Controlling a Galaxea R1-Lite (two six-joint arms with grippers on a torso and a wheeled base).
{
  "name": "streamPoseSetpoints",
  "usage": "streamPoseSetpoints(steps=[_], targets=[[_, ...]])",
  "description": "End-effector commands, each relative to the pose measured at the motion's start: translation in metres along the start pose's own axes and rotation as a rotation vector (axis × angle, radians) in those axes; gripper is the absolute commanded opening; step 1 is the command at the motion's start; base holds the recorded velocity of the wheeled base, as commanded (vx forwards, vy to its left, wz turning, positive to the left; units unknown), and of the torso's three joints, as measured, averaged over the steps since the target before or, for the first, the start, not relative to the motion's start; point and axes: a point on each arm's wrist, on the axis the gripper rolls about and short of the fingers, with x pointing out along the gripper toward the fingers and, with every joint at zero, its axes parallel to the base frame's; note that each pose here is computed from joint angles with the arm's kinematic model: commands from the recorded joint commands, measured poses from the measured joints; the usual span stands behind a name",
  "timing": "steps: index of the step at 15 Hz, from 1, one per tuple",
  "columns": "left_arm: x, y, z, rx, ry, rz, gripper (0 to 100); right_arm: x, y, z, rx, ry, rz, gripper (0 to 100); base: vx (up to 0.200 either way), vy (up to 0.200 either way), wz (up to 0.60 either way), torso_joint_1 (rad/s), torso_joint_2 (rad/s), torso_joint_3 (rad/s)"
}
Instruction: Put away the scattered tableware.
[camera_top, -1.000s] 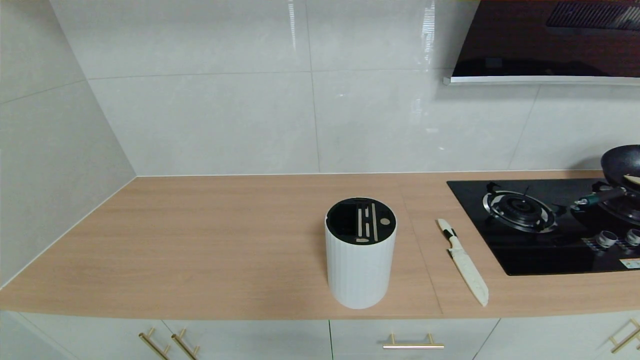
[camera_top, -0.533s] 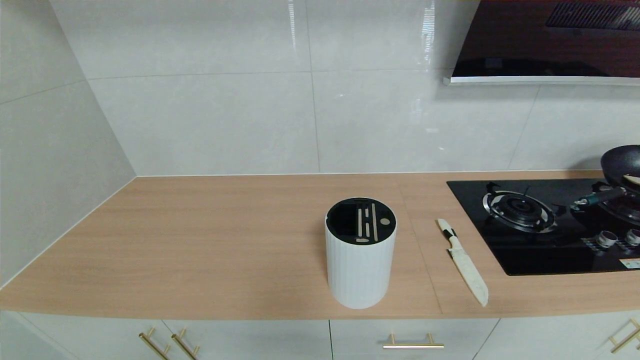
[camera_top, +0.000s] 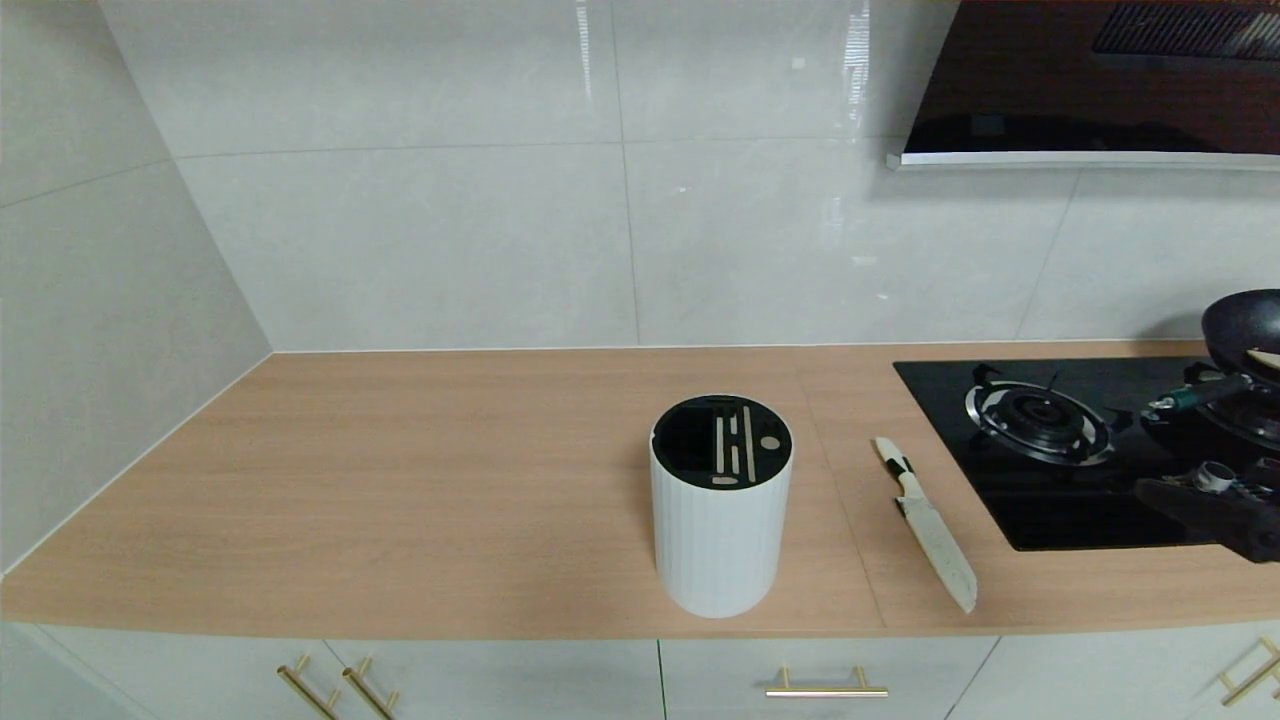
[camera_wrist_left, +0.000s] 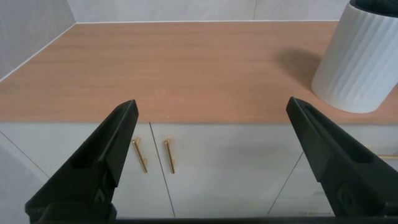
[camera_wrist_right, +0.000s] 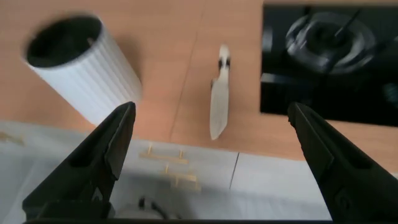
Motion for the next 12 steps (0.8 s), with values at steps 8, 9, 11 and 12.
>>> streamPoseSetpoints(steps=[8,9,11,12], targets=[[0.0,0.0,0.0,0.001,0.0,0.0,100,0.209,-0.011,-0.027,-0.092,0.201,-0.102,100,0.0,0.0,0.0,0.0,0.0,0.0],[0.0,0.0,0.0,0.0,-0.002,0.0,100,0.219,-0.011,-0.037,-0.096,0.23,-0.097,100,0.0,0.0,0.0,0.0,0.0,0.0],[0.0,0.0,0.0,0.001,0.0,0.0,100,0.237,-0.012,-0.052,-0.097,0.234,-0.097,100,0.0,0.0,0.0,0.0,0.0,0.0],[0.0,0.0,0.0,0.0,0.0,0.0,100,0.245,-0.013,-0.06,-0.096,0.23,-0.1,100,0.0,0.0,0.0,0.0,0.0,0.0]])
